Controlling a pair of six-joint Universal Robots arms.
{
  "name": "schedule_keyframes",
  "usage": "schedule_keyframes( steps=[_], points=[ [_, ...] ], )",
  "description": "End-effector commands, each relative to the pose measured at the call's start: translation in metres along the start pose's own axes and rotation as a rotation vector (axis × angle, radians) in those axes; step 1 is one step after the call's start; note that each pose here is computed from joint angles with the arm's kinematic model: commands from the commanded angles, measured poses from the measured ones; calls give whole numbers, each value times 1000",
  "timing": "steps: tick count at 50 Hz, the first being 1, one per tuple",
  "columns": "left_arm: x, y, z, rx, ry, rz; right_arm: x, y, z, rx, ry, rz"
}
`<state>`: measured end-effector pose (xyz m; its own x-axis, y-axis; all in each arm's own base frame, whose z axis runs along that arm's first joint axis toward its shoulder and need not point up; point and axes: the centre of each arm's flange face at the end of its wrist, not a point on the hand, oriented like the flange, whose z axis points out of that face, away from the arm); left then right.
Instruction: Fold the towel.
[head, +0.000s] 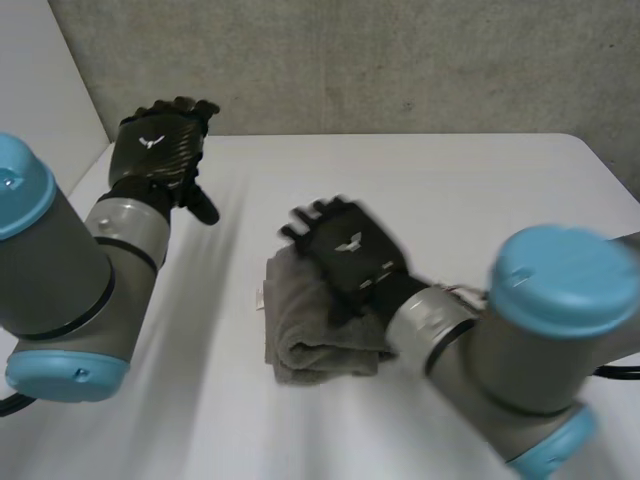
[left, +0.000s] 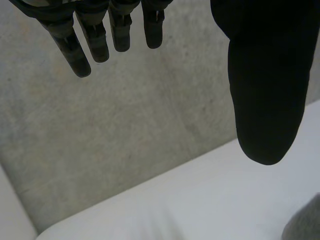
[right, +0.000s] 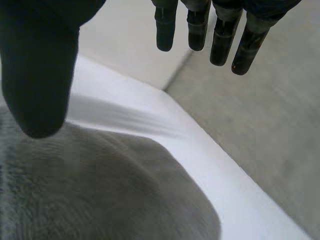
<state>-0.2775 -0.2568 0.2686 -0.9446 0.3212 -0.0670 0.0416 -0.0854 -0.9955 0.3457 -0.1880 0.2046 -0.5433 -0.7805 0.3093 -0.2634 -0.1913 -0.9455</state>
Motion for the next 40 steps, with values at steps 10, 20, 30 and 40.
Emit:
schedule_keyframes(
  steps=[10,20,30,40],
  points=[
    [83,53,-7,-176,261,-24,87,32,-34,-213,210,491],
    [86,120,-26,-433,185,86,76,66,-9,-291,143,512],
    [67,139,-28,-498,135,144,37,89,23,-343,34,399],
    [66,76,-27,-333,138,108,58,63,34,-308,126,318]
  ],
)
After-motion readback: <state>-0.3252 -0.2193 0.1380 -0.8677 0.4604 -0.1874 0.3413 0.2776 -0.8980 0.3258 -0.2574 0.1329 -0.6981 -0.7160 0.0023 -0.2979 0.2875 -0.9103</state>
